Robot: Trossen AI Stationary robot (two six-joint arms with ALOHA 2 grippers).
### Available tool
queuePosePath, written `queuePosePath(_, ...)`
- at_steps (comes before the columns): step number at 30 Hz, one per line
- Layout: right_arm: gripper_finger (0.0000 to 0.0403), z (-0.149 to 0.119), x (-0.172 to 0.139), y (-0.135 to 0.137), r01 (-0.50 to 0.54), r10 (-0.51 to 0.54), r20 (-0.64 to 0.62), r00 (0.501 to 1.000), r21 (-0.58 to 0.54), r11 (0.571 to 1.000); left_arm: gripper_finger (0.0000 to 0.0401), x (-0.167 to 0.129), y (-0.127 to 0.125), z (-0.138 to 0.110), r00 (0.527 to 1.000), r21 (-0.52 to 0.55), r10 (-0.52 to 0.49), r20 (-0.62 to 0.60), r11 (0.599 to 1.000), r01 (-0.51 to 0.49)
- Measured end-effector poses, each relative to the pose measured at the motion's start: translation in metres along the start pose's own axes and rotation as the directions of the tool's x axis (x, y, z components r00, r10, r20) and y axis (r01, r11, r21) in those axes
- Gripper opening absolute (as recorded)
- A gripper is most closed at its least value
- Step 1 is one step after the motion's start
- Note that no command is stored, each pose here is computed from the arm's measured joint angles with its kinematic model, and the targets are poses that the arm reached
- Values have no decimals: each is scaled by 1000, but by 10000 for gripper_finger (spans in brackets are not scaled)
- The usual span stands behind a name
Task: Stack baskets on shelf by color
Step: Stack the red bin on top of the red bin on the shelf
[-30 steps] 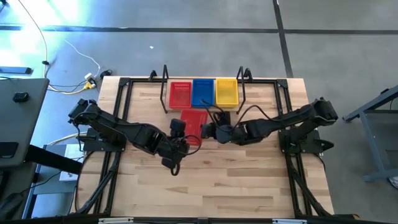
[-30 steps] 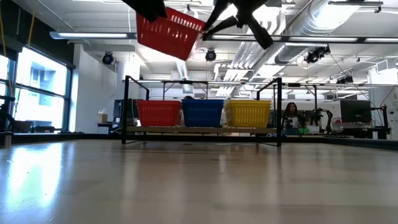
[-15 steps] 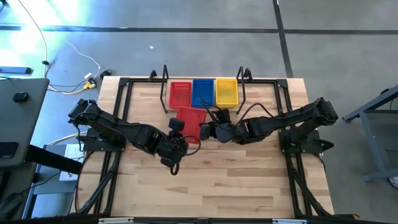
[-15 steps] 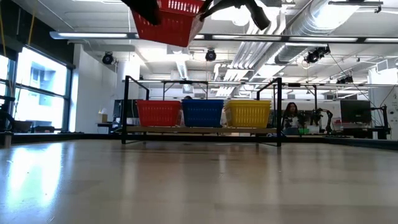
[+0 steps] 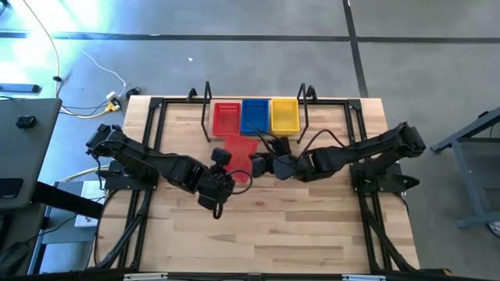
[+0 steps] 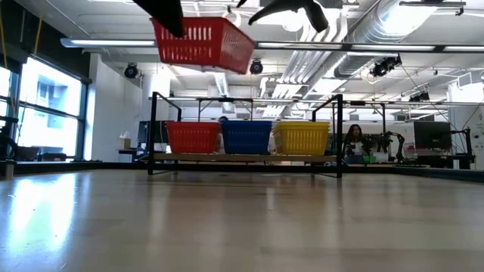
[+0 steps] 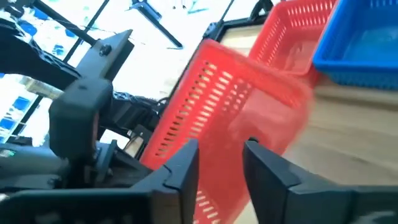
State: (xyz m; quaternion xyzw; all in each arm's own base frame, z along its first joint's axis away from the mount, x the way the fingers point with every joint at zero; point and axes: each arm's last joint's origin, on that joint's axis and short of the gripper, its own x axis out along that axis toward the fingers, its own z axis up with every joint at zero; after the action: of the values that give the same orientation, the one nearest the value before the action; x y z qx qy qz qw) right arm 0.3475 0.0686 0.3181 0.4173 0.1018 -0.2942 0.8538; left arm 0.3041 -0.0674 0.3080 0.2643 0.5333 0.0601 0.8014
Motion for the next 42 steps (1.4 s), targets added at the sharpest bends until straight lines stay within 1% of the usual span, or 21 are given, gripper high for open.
queuePosePath(3,126,5,-4,1,-8,8,12,1000,-27,1000,3,0,0,-1,1000,6,-1,-13,1000,1)
queuePosePath(7,143,16,-13,2,-20,23,39,999,-73,997,2,1,2,-2,1000,-3,-24,-15,1000,24)
queuePosePath(9,146,24,-20,3,-24,30,68,997,-98,995,2,3,4,-2,999,-19,-46,-17,999,46)
queuePosePath(16,146,56,-42,0,-28,58,136,989,-210,977,2,11,21,-6,999,-85,-34,-38,996,31)
queuePosePath(19,146,72,-50,-3,-20,64,168,984,-256,967,1,14,31,-11,999,-127,-49,-14,991,47)
queuePosePath(21,146,82,-56,-6,-11,67,191,979,-280,960,1,17,36,-19,997,-146,-71,12,987,72)
queuePosePath(23,146,91,-61,-9,-1,66,212,975,-297,955,1,19,42,-29,997,-163,-70,36,984,75)
queuePosePath(27,146,107,-69,-15,16,65,236,970,-325,946,1,16,59,-51,998,-197,-25,63,980,37)
queuePosePath(33,146,127,-71,-25,61,46,277,960,-364,929,1,17,95,-80,995,-294,37,88,956,-10)
queuePosePath(34,146,130,-71,-26,64,45,280,959,-369,927,1,18,99,-86,996,-301,35,78,953,-10)
queuePosePath(36,146,136,-70,-30,64,50,272,961,-394,917,1,22,109,-91,995,-318,38,94,948,-7)
queuePosePath(38,146,141,-69,-33,60,57,266,962,-411,909,1,28,116,-100,997,-318,10,77,948,15)
queuePosePath(42,146,152,-69,-39,46,71,255,964,-427,903,1,38,131,-107,995,-332,-9,94,942,40)
